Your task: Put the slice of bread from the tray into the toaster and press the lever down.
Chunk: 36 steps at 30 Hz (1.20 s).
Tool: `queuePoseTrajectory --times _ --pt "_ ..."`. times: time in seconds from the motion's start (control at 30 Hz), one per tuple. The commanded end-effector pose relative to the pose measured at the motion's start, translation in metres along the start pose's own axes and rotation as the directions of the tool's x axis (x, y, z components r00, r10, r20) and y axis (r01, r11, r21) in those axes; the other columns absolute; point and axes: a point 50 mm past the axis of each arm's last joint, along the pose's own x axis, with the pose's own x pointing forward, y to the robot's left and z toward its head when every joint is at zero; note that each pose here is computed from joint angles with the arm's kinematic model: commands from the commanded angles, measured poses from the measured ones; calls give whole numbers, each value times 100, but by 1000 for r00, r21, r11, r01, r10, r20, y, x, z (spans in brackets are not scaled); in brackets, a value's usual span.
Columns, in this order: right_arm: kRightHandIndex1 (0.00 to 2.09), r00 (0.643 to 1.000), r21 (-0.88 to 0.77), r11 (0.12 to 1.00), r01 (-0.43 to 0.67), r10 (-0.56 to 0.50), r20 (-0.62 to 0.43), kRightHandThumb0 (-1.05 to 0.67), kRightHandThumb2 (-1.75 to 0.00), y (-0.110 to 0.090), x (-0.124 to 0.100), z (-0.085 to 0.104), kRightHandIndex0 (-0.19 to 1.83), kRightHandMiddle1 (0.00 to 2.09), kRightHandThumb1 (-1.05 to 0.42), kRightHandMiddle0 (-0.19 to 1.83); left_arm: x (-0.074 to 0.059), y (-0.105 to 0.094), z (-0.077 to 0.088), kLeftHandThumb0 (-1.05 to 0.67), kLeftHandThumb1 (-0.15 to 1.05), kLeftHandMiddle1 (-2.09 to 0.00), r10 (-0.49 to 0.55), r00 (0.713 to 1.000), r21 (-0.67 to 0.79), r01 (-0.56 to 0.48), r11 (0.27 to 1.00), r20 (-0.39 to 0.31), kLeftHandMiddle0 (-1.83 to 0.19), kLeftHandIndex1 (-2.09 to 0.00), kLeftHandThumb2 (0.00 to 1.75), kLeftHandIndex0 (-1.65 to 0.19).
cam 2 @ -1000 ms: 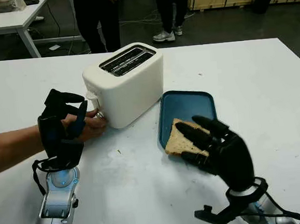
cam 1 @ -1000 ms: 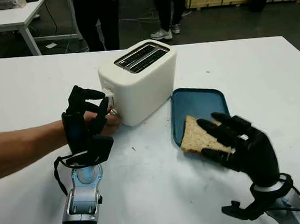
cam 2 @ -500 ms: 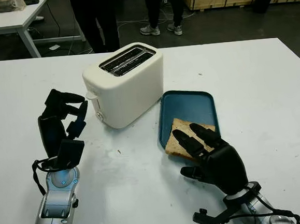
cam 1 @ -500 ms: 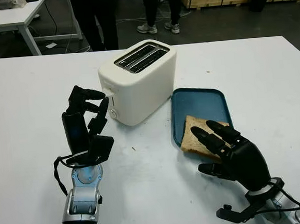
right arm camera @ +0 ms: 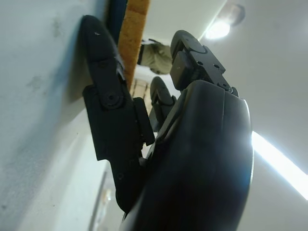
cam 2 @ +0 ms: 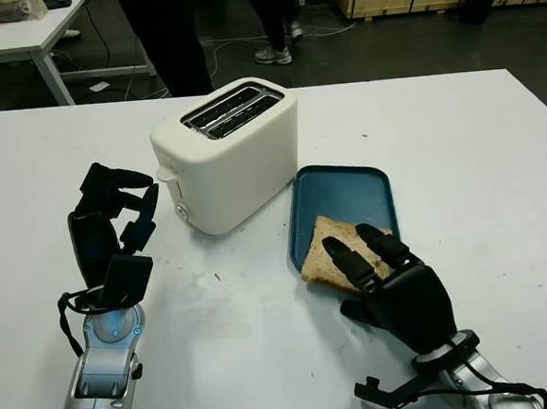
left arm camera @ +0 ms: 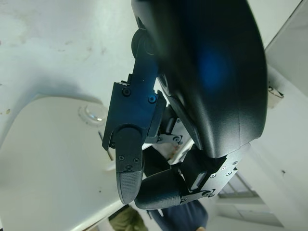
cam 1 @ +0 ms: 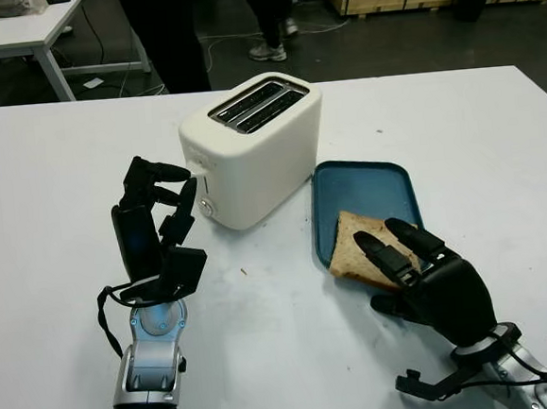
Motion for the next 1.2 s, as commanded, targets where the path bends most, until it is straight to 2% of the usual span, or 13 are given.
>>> queuePoseTrajectory --times 0.0,0.37,0.43,0.5,0.53,0.57,0.6,0.7,0.93,1.07,1.17 --pt "2 998 -66 996 -60 59 -16 -59 0 4 -3 -3 42 2 -88 36 -1 1 1 -51 92 -175 2 1000 0 -2 1000 4 -57 -149 31 -47" --pt "15 992 -151 982 -112 102 -72 -39 -6 1 2 -10 72 7 -92 58 -2 1 4 -51 92 -175 9 1000 -5 -9 1000 10 -58 -150 30 -47" --pt "79 990 -138 982 -127 117 -76 -36 -9 0 3 -9 55 6 -92 73 -1 1 4 -50 92 -175 8 1000 -8 -8 1000 11 -58 -151 30 -47" --pt "144 989 -111 985 -132 124 -76 -35 -8 -3 3 -8 41 19 -92 86 -2 1 4 -50 92 -175 8 1000 -9 -8 1000 13 -58 -151 30 -47" --pt "162 990 -106 986 -127 120 -71 -34 -10 -4 3 -7 40 58 -92 73 -2 1 4 -50 92 -175 9 1000 -9 -8 1000 13 -58 -151 30 -47" --pt "168 990 -94 987 -128 122 -66 -35 -11 -5 3 -7 44 97 -92 59 -2 2 4 -49 92 -175 8 1000 -10 -8 1000 11 -57 -151 30 -47" --pt "172 990 -80 988 -132 127 -63 -34 -16 -5 3 -7 50 129 -92 48 -2 2 4 -50 92 -175 7 1000 -7 -7 1000 11 -57 -150 30 -47" --pt "174 991 -37 991 -127 125 -53 -35 -24 -6 2 -7 54 162 -92 36 -2 2 4 -49 92 -175 6 1000 -7 -6 1000 12 -57 -150 30 -47" --pt "175 994 -41 993 -113 112 -17 -36 -33 -13 5 -8 63 166 -92 40 -2 1 4 -50 92 -175 6 1000 -3 -6 1000 13 -58 -150 31 -47" --pt "175 1000 -80 997 -23 24 12 -37 -28 -18 9 -10 64 167 -92 42 -2 1 4 -50 92 -175 4 1000 -5 -4 1000 9 -57 -149 31 -47" --pt "175 995 -81 992 98 -95 41 -35 -21 -25 16 -14 64 163 -92 47 -2 0 4 -49 92 -175 -7 1000 -5 7 1000 13 -57 -149 31 -47"
